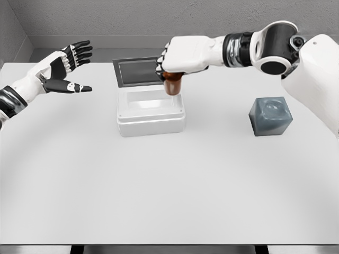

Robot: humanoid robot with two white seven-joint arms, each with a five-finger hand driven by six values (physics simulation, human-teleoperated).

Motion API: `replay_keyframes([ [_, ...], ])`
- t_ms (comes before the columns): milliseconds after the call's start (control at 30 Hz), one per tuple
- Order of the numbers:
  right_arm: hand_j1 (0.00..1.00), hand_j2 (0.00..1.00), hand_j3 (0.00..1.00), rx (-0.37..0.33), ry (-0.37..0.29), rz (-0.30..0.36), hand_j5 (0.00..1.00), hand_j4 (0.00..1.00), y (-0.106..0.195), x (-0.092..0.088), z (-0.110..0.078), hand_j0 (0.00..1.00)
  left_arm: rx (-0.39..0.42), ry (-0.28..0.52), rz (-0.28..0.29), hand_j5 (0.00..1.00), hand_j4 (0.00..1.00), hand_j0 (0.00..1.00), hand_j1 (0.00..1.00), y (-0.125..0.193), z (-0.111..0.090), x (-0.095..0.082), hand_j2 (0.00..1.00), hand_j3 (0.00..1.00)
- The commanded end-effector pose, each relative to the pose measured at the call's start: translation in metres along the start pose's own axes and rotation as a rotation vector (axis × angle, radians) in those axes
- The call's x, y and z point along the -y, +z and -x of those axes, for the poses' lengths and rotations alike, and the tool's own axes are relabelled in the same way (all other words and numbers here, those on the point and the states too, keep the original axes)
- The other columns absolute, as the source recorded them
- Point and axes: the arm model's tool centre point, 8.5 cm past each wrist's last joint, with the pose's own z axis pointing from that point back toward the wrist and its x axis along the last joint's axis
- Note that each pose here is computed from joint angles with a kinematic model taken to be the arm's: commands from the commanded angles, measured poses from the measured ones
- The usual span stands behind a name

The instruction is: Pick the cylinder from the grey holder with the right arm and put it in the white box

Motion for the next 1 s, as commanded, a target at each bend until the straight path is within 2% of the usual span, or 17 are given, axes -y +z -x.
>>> replay_keyframes([
  [0, 0.52, 0.52, 0.52, 0.017, 0.001, 0.004, 0.52, 0.52, -0.007, 0.002, -0.005, 0.52, 0.002, 0.005, -0.001, 1.0, 1.0, 1.0, 1.0, 0.0, 0.0, 0.0, 1.0, 1.0],
  [200, 0.52, 0.52, 0.52, 0.034, 0.005, 0.007, 0.52, 0.52, -0.015, 0.006, -0.01, 0.52, 0.002, 0.005, -0.001, 1.0, 1.0, 1.0, 1.0, 0.0, 0.0, 0.0, 1.0, 1.0],
  [500, 0.52, 0.52, 0.52, 0.021, -0.008, -0.011, 0.52, 0.52, -0.017, 0.004, -0.002, 0.52, 0.003, 0.004, -0.001, 1.0, 1.0, 1.0, 1.0, 0.0, 0.0, 0.0, 1.0, 1.0],
  [533, 0.58, 0.58, 0.58, 0.02, -0.007, -0.012, 0.58, 0.58, -0.017, 0.004, -0.002, 0.58, 0.003, 0.004, -0.001, 1.0, 1.0, 1.0, 1.0, 0.0, 0.0, 0.0, 1.0, 1.0],
  [567, 0.9, 0.9, 0.9, 0.022, 0.001, -0.01, 0.9, 0.9, -0.019, 0.006, -0.003, 0.9, 0.003, 0.004, -0.001, 1.0, 1.0, 1.0, 1.0, 0.0, 0.0, 0.0, 1.0, 1.0],
  [600, 1.0, 1.0, 1.0, 0.024, 0.005, -0.008, 1.0, 1.0, -0.021, 0.008, -0.004, 1.0, 0.003, 0.004, -0.001, 1.0, 1.0, 1.0, 1.0, 0.0, 0.0, 0.0, 1.0, 1.0],
  [967, 1.0, 1.0, 1.0, 0.032, 0.014, 0.011, 1.0, 1.0, -0.024, 0.016, -0.007, 1.0, 0.006, 0.01, 0.003, 1.0, 1.0, 1.0, 1.0, -0.002, 0.0, 0.003, 1.0, 1.0],
])
